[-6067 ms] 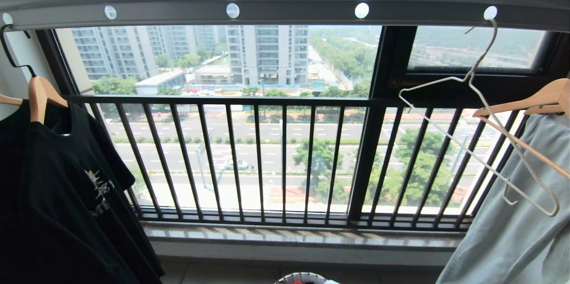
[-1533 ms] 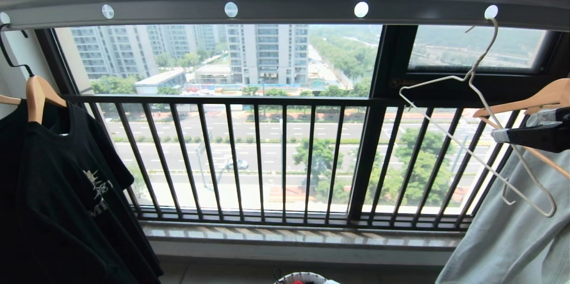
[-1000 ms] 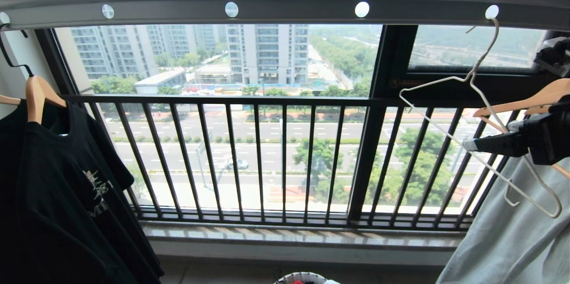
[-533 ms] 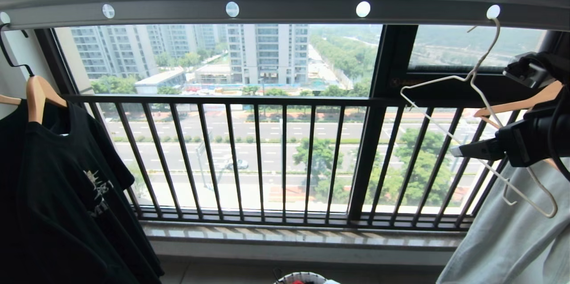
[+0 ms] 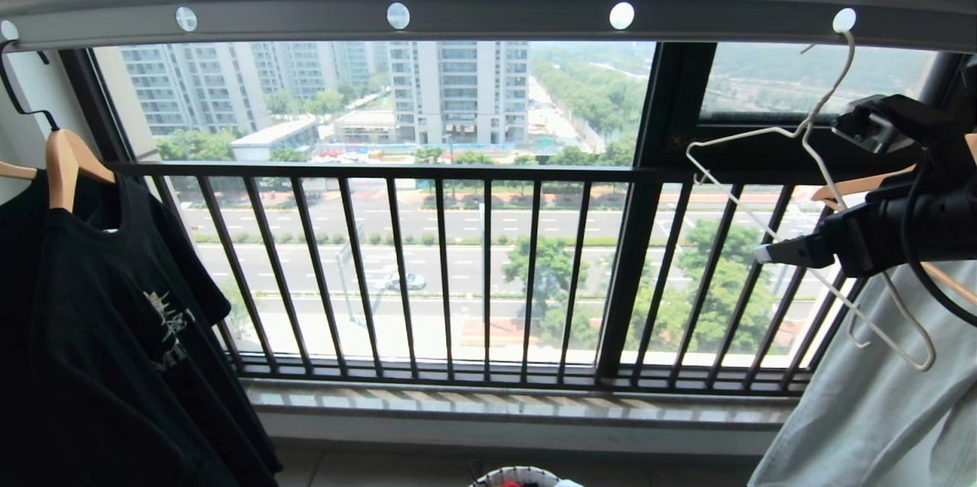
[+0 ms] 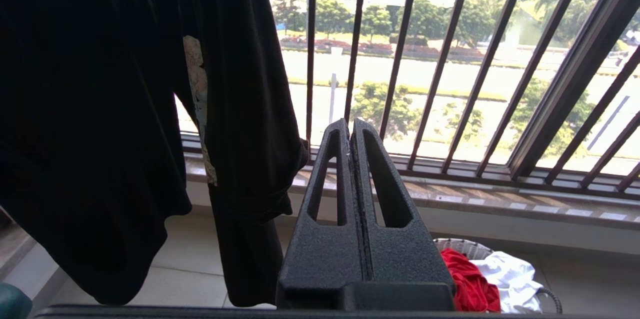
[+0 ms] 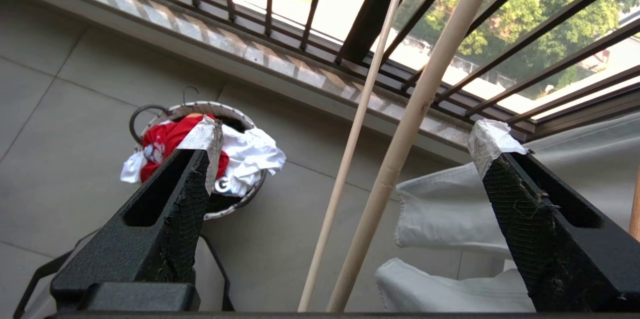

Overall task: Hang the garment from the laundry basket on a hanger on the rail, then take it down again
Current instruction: Pick up the clothes rack on the clothesline

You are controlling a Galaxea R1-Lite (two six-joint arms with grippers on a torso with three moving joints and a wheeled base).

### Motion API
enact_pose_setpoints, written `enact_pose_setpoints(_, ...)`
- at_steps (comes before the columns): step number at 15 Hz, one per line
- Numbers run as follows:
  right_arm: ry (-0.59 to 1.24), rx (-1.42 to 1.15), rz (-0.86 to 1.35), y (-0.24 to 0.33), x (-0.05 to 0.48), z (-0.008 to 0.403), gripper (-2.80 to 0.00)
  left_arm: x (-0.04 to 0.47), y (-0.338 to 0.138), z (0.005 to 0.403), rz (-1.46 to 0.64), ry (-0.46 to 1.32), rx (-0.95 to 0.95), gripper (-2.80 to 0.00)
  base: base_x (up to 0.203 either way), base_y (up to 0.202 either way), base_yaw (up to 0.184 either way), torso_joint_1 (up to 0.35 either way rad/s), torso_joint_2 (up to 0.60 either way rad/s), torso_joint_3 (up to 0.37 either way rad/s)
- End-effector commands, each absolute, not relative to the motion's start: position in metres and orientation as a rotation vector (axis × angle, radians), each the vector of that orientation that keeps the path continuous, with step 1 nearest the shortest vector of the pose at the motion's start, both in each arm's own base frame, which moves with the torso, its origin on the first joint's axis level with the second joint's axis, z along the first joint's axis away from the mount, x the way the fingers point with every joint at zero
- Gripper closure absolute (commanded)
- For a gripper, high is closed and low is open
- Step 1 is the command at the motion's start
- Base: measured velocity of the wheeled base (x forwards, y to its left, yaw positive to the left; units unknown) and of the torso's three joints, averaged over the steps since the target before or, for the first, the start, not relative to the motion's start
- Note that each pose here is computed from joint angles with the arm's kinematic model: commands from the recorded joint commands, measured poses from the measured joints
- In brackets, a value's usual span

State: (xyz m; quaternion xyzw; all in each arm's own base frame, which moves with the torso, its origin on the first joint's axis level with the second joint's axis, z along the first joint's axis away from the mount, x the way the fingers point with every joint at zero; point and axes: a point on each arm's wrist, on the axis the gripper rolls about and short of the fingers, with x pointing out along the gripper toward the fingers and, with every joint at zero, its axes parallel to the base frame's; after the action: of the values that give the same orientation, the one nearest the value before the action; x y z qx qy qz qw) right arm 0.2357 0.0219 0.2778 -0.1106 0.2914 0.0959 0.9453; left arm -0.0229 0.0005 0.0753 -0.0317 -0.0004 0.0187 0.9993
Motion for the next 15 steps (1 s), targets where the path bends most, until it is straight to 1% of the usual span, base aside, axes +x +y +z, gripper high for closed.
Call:
enact_pose_setpoints(1, 0.605, -0.227, 0.197, 0.0223, 0.2393, 0.2751, -2.8, -0.0228, 0.0005, 0.0753, 0.038, 0.0, -0.064, 0.0, 0.0, 0.0, 0.0, 0.0, 0.0, 0.0)
enact_pose_setpoints(5, 0.608, -0.229, 0.198, 0.0224, 0.2397, 0.2742, -2.8, -0.0228, 0.0005, 0.0753, 0.038, 0.0, -0.064, 0.0, 0.0, 0.0, 0.0, 0.0, 0.0, 0.0)
enact_pose_setpoints(6, 0.608, -0.229, 0.198, 0.0224, 0.2401, 0.2744, 0.0, -0.0228, 0.0005, 0.0753, 0.038, 0.0, -0.064, 0.0, 0.0, 0.0, 0.0, 0.0, 0.0, 0.0)
enact_pose_setpoints(15, 0.613, -0.237, 0.179, 0.0217, 0.2382, 0.2736, 0.0, -0.0228, 0.0005, 0.0753, 0.038, 0.0, -0.064, 0.0, 0.0, 0.0, 0.0, 0.0, 0.0, 0.0)
